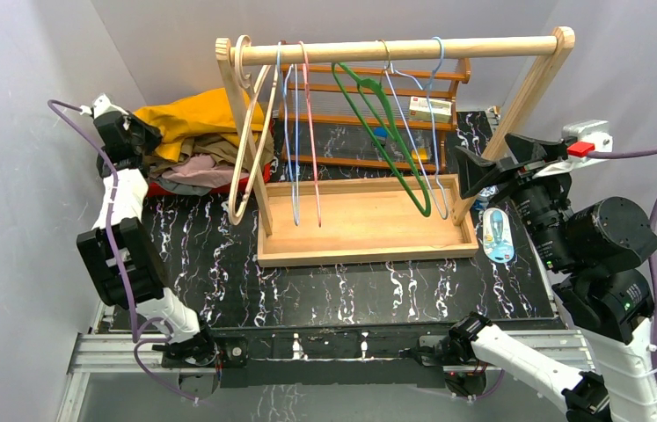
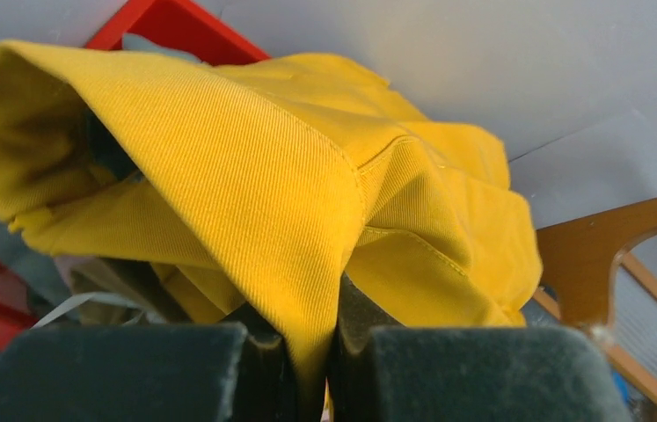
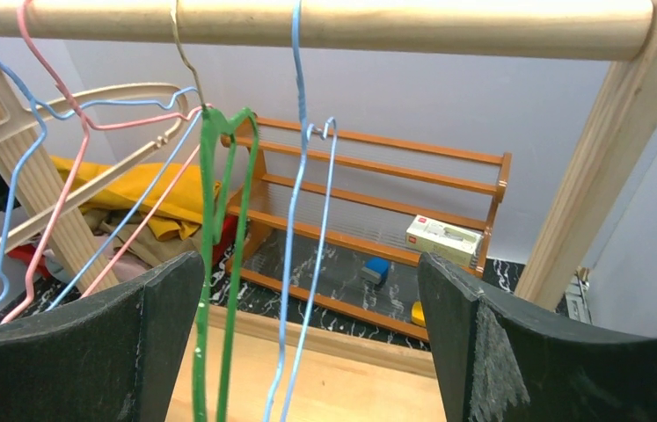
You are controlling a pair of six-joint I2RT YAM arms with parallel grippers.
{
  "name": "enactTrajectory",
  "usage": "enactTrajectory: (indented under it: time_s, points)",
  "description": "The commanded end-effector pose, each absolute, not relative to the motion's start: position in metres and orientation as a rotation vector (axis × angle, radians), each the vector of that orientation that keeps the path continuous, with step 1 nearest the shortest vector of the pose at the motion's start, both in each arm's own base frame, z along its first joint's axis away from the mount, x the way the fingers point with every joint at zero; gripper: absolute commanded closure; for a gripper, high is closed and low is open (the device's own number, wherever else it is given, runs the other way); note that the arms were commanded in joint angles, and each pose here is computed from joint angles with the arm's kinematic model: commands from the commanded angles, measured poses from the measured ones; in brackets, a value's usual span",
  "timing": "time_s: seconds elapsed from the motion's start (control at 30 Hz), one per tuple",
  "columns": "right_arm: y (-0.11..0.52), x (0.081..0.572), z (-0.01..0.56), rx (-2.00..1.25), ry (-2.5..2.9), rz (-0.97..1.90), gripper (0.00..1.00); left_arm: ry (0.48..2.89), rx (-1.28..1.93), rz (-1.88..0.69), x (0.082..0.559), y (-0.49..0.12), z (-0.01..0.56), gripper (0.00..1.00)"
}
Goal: Remove the skirt from the hanger
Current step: Place the skirt in the bin, then reset both arms
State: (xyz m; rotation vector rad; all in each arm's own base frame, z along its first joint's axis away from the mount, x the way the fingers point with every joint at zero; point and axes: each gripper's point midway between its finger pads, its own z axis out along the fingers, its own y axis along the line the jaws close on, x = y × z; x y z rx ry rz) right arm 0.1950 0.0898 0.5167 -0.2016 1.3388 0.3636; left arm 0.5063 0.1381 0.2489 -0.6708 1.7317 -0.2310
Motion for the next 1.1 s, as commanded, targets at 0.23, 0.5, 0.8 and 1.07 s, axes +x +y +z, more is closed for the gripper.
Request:
enactTrajectory:
  time_s: [0.23,0.5,0.8,1.07]
  points:
    - [0.063,0.188,0.501,-0.126,1.42,0.29,0.02,1.709,-0.683,-0.143,0.468,0.139,0.274,0.24]
    - [0.065,0.192,0.484,-0.113,1.505,0.281,0.02,1.717,-0.735,-0.019,0.426,0.145,0.308,0.02]
    - [0.057,0.2,0.486,-0.002,1.505,0.263,0.02,1.678,-0.41,-0.169,0.412,0.083,0.405,0.02]
    - [0.054,0.197,0.514,-0.021,1.444,0.258,0.02,1.459,0.146,-0.205,0.391,-0.062,0.53,0.02]
